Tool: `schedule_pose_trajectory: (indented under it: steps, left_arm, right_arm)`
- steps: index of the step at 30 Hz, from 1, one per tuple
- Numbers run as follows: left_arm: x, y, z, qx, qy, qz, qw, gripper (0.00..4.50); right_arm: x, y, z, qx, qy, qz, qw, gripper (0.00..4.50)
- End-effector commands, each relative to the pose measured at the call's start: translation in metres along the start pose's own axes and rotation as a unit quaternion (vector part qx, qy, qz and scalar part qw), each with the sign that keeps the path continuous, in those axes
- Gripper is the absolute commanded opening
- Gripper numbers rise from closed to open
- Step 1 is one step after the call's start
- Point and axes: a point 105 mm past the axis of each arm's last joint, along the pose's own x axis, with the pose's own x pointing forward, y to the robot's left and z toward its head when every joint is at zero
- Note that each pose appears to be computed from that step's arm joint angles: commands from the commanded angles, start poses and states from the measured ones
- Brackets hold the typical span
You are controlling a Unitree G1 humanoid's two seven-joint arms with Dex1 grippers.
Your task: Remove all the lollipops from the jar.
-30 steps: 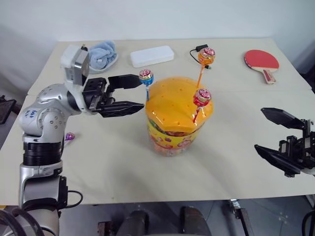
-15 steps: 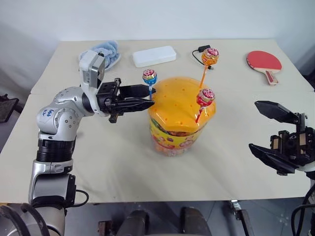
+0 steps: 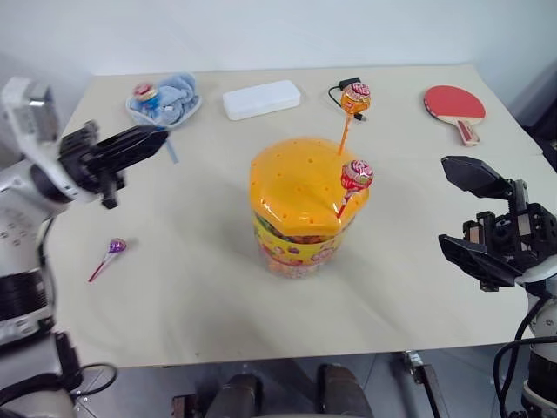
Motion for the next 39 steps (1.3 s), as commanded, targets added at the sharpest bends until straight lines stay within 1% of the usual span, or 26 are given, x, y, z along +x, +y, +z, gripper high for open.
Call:
schedule_pose_trajectory:
  steps: [1,2,5,7,10,13,15,18,21,22,25,29,32,33,36,38,39]
  left_arm:
    - [-0.059,-0.005,-0.033,0.006,0.09,0.082,0.993,0.05]
    - [-0.068,-0.009,-0.039,0.0,0.1,0.094,0.991,0.05]
    - [-0.104,-0.022,-0.058,-0.016,0.103,0.174,0.979,0.05]
    - [-0.119,-0.031,-0.07,-0.029,0.111,0.208,0.971,0.05]
    - [-0.135,-0.033,-0.103,-0.03,0.173,0.252,0.952,0.05]
    - [-0.132,-0.023,-0.119,-0.035,0.177,0.277,0.944,0.05]
    - [-0.128,-0.021,-0.127,-0.042,0.183,0.272,0.944,0.05]
    - [-0.127,-0.015,-0.135,-0.051,0.19,0.28,0.94,0.05]
    - [-0.128,-0.013,-0.139,-0.056,0.198,0.281,0.937,0.66]
    - [-0.128,-0.015,-0.14,-0.062,0.199,0.271,0.94,0.97]
    - [-0.126,-0.019,-0.134,-0.069,0.183,0.255,0.947,1.89]
    - [-0.129,-0.023,-0.121,-0.059,0.179,0.228,0.955,3.12]
    - [-0.126,-0.028,-0.092,-0.015,0.164,0.177,0.97,4.06]
    - [-0.12,-0.029,-0.073,0.005,0.147,0.151,0.977,4.32]
    - [-0.099,-0.032,-0.042,0.037,0.114,0.103,0.987,4.32]
    - [-0.081,-0.034,-0.028,0.052,0.094,0.073,0.991,4.32]
    - [-0.064,-0.038,-0.019,0.063,0.073,0.037,0.995,4.42]
  right_arm:
    - [-0.006,-0.002,0.0,0.005,0.009,0.015,1.0,4.5]
    - [-0.008,-0.003,-0.002,0.008,0.013,0.017,1.0,4.5]
    - [-0.015,-0.007,-0.009,0.016,0.028,0.021,0.999,4.5]
    - [-0.019,-0.01,-0.012,0.016,0.034,0.019,0.999,4.5]
    - [-0.025,-0.016,-0.017,0.017,0.047,0.014,0.999,4.5]
    - [-0.03,-0.018,-0.024,0.018,0.06,0.016,0.998,4.5]
    - [-0.033,-0.02,-0.026,0.022,0.066,0.013,0.997,4.5]
    - [-0.038,-0.023,-0.029,0.019,0.079,0.009,0.997,4.5]
    - [-0.042,-0.027,-0.029,0.008,0.083,-0.004,0.996,4.5]
    - [-0.043,-0.028,-0.029,0.006,0.084,-0.007,0.996,4.5]
    - [-0.046,-0.03,-0.028,0.001,0.091,-0.019,0.996,4.5]
    - [-0.054,-0.033,-0.024,-0.005,0.097,-0.03,0.995,4.5]
    - [-0.065,-0.042,-0.017,-0.015,0.118,-0.051,0.992,4.5]
    - [-0.07,-0.049,-0.011,-0.03,0.13,-0.07,0.989,4.5]
    - [-0.085,-0.062,0.001,-0.063,0.156,-0.107,0.98,4.5]
    - [-0.096,-0.07,0.007,-0.083,0.18,-0.132,0.971,4.5]
    - [-0.1,-0.071,0.012,-0.092,0.18,-0.144,0.969,4.5]
